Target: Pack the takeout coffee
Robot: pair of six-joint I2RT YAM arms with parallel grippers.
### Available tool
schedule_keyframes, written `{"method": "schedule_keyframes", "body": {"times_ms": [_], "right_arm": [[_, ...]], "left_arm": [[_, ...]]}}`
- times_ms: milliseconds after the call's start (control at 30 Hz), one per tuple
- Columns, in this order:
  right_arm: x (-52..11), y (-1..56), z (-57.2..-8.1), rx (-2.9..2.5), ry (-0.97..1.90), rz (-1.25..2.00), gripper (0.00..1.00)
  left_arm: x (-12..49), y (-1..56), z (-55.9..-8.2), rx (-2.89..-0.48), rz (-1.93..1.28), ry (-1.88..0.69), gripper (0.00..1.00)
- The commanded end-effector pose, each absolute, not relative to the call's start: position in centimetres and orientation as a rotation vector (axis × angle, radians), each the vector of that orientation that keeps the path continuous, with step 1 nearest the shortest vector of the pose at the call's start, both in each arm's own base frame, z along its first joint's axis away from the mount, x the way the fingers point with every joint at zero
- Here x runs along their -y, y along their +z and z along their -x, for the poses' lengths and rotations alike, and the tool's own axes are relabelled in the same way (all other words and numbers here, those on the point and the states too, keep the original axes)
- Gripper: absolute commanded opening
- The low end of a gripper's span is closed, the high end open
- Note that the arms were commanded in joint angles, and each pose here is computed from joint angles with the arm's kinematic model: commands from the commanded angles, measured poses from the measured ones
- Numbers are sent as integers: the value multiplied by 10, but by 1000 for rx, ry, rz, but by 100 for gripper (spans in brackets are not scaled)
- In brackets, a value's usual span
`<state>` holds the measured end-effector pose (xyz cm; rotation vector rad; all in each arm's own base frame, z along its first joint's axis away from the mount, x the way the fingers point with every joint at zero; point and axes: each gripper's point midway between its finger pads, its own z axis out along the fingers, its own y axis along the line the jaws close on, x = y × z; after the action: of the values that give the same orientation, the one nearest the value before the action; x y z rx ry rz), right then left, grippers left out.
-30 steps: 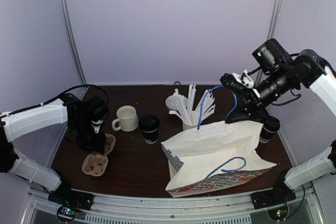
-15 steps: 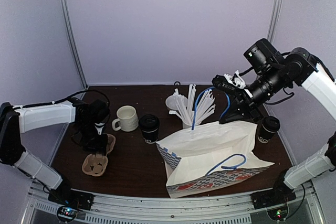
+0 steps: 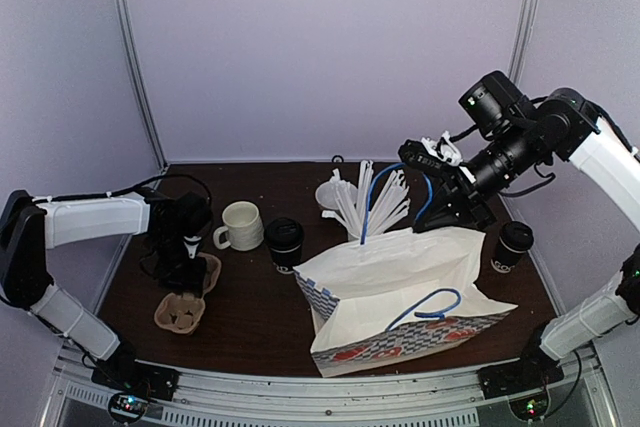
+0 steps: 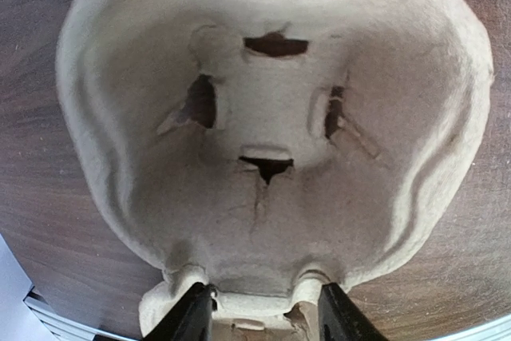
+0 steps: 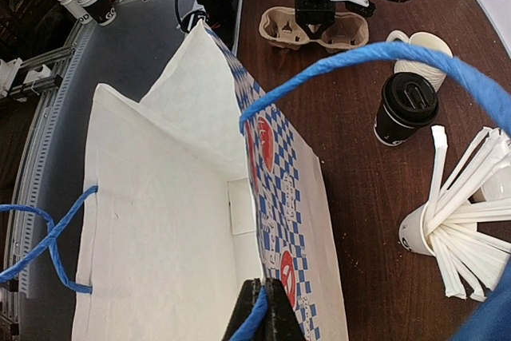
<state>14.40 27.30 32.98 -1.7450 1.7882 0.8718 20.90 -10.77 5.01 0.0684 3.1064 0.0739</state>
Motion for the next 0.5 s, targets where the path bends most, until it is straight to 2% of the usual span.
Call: {"method": "schedule_keyframes", "body": {"times_ms": [0,200,467], "right_arm": [[-278,341,-146,-1737,860,1740,0],[-280,340,-148,-1741,862,1740,0],[-281,339,-150,-1751,863,1738,0]], "left_arm": [[105,71,-216,-3035,-29,51,50],[105,68,-207,-3067,-50,36,51],[105,55,-208,-3096,-58,62,47]]}}
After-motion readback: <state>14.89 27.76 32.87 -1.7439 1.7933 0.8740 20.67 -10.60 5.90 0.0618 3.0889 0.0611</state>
